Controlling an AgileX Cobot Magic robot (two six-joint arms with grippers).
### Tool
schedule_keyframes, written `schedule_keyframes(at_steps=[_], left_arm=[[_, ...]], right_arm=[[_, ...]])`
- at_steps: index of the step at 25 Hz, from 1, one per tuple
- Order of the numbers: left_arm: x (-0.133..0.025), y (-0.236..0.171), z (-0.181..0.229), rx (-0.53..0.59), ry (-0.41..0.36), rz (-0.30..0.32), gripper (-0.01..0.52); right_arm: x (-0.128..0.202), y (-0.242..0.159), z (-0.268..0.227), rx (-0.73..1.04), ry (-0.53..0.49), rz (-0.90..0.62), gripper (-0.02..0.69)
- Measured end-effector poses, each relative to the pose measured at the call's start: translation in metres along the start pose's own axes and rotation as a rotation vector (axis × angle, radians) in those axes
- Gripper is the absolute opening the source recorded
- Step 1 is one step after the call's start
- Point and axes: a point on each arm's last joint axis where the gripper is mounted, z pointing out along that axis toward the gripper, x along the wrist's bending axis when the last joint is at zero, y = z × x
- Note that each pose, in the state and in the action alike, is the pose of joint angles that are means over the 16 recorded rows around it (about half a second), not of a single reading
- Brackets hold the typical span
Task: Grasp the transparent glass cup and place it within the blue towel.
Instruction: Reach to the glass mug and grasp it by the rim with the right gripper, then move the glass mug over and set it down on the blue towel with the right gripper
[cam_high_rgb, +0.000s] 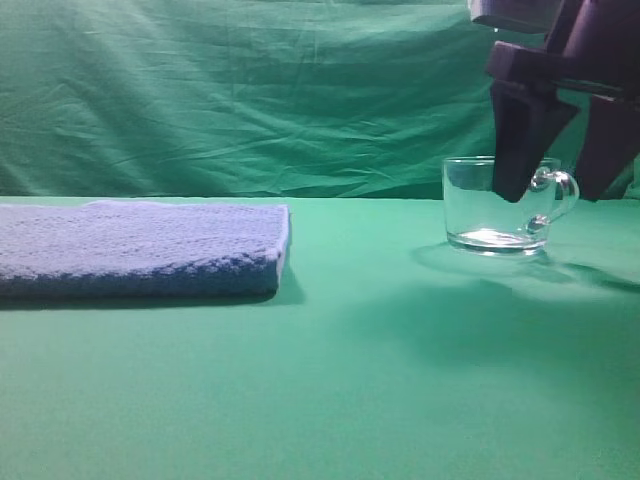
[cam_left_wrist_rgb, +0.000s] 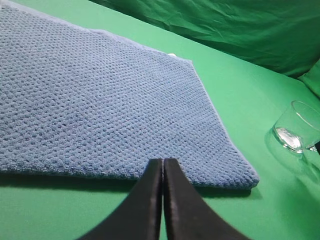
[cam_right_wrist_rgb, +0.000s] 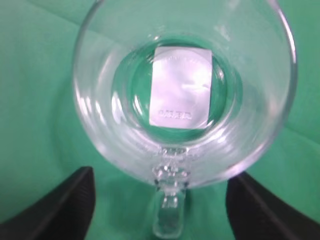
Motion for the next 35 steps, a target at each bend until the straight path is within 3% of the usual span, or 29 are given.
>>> schedule_keyframes(at_steps=[6,12,18,27,35], left_arm=[[0.0,0.0,0.0,0.0,0.0,0.0,0.0],[0.0,0.0,0.0,0.0,0.0,0.0,0.0],[0.0,0.0,0.0,0.0,0.0,0.0,0.0],[0.0,0.0,0.0,0.0,0.0,0.0,0.0],[0.0,0.0,0.0,0.0,0.0,0.0,0.0]], right_arm=[[0.006,0.026,-0.011,-0.081,-0.006,-0.047,0.103],[0.031,0.076,-0.034,-0.22,0.009,-0.138,0.102],[0.08,0.132,-0.041,-0.339,0.062,-0.26,0.102],[0.153,0.165,0.021,-0.324,0.15,-0.403,0.102],[0.177,0.159,0.071,-0.269,0.175,-0.443,0.138]])
